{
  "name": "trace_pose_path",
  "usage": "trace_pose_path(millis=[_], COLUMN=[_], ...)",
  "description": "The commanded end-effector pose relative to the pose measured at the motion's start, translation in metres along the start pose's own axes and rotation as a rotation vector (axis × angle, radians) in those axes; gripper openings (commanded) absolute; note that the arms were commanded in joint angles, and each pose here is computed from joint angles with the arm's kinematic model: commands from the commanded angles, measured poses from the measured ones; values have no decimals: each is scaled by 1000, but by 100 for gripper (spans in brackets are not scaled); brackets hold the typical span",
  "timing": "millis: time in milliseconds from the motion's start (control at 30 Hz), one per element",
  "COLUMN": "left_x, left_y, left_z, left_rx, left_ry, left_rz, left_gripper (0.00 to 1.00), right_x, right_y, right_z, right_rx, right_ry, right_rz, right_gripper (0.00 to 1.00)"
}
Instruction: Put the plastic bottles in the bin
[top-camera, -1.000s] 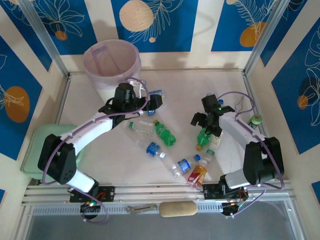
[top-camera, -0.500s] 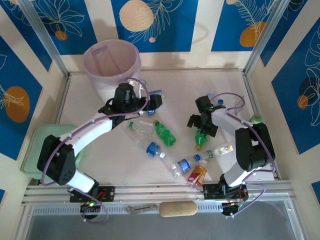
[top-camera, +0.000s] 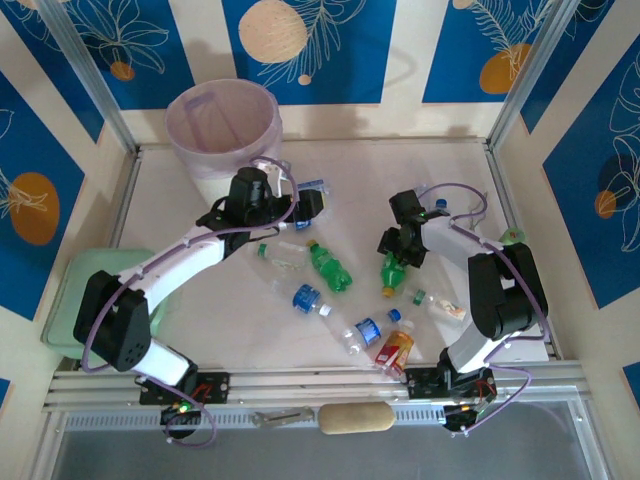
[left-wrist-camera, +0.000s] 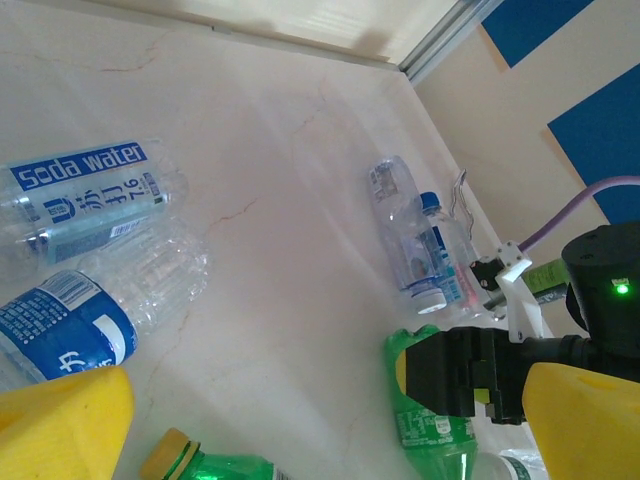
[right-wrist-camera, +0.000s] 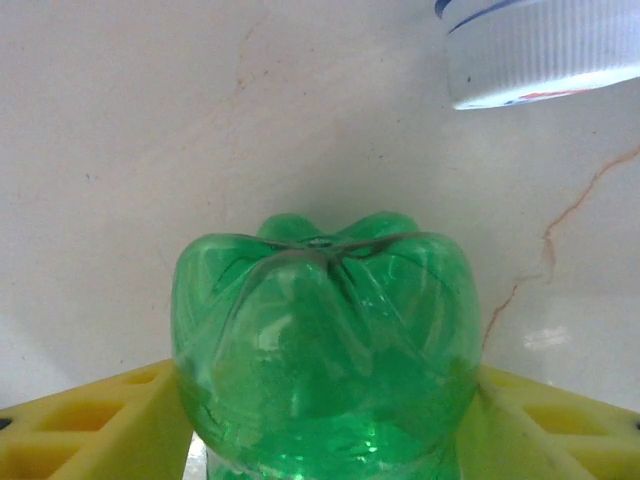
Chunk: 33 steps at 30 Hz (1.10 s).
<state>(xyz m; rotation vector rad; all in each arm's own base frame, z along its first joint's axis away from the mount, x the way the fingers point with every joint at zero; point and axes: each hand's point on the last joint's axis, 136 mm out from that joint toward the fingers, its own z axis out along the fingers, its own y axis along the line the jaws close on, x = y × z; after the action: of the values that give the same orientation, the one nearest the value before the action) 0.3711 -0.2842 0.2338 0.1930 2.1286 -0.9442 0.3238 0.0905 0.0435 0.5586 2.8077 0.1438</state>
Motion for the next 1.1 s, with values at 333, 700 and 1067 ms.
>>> trace_pose_path(millis=[333, 700, 1067], left_x=[4, 24, 59], left_y=[-19, -56, -87], left_z=[2, 17, 33], left_rx=[81, 222, 307], left_ry=[29, 110, 210], left_rz=[22, 58, 71], left_gripper=[100, 100, 100], right_x=[-30, -59, -59], right_y=[45, 112, 157], right_z=[-62, -164, -210], right_rx=[-245, -650, -800], right_ry=[-152, -339, -475], right_rz=[-28, -70, -141], right_gripper=[56, 51, 51])
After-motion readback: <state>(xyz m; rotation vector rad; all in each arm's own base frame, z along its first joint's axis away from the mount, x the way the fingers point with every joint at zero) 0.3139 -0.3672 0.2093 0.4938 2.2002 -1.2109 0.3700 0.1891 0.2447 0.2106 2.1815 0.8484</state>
